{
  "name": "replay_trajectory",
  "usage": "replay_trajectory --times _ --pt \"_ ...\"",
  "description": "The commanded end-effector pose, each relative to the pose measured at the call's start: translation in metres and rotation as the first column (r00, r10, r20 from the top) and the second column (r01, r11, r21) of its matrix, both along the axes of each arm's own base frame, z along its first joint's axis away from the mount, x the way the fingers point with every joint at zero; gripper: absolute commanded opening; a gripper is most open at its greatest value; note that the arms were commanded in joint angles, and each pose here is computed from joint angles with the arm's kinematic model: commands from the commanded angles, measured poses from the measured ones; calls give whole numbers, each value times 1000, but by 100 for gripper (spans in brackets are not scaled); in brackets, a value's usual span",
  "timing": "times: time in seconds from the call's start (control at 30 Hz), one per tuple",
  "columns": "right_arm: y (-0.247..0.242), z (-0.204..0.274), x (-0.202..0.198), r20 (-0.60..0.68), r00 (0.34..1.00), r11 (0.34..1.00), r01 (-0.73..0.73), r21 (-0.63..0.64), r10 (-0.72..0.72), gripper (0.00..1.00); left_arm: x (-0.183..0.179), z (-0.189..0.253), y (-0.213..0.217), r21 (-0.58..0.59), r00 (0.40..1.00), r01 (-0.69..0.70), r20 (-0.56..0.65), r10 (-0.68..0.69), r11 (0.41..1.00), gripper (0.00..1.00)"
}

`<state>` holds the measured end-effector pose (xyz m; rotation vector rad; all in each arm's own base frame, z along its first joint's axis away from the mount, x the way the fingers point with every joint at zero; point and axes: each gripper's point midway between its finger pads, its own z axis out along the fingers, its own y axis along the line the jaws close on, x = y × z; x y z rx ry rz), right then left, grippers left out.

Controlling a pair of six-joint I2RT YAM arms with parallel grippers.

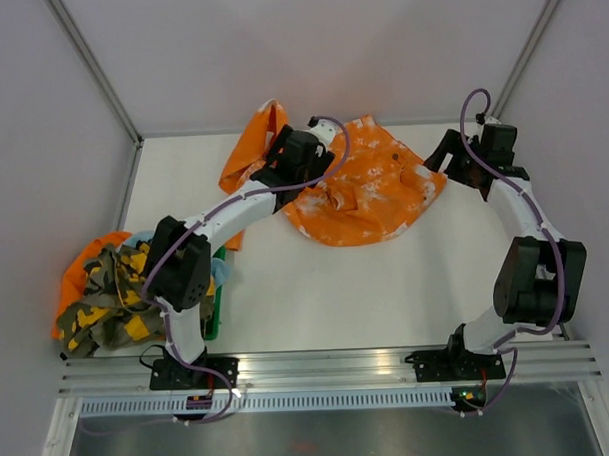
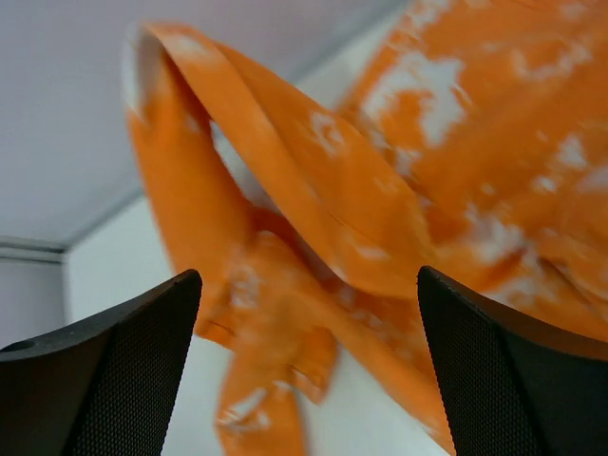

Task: Fold and stack the trousers
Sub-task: Flatten the trousers out

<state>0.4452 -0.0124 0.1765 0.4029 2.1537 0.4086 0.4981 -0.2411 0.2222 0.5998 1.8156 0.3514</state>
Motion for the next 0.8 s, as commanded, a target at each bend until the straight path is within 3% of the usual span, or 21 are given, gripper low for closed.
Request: replay_trajectory --times 0.0,0.03,0.1,0.17,0.23,0.27,0.3,0.37,0.43,0.47,0.57,0.77 --pt "-6 -7 7 -7 1000 1000 20 -19 -20 92 -35 -8 8 -296 978 -66 -207 4 953 100" --pt "-8 -11 9 -12 1000 999 25 -22 -25 92 -42 10 9 -394 979 -75 -201 -7 916 100" --pt "-11 -16 19 -3 1000 999 26 -33 -26 92 -38 24 39 -453 978 -135 -202 45 881 100" --pt "-9 -23 35 9 1000 999 -8 -34 8 92 -31 53 59 -564 976 -183 -202 80 805 100" --pt "-6 -38 55 17 997 995 -73 -62 75 92 -21 53 101 -619 949 -285 -289 125 732 100" --pt "-6 -23 72 50 993 991 -100 -92 105 92 -11 55 113 -667 934 -338 -325 149 664 100" --pt "-1 -44 81 9 988 977 -154 -145 157 91 -7 44 142 -682 895 -434 -401 195 588 100" --pt "-1 -31 107 23 981 953 -181 -244 192 92 -1 31 164 -688 855 -511 -471 219 516 100" --pt "14 -67 116 -86 970 924 -244 -293 229 92 5 7 187 -681 812 -577 -536 230 450 100" --pt "11 -60 127 -92 969 900 -248 -358 230 92 4 -6 194 -667 794 -602 -560 239 438 99" --pt "20 -87 141 -142 966 884 -254 -391 215 94 4 -26 205 -647 768 -635 -585 259 422 99" --pt "45 -145 132 -263 936 873 -321 -366 234 95 3 -56 217 -574 716 -689 -634 293 442 100"
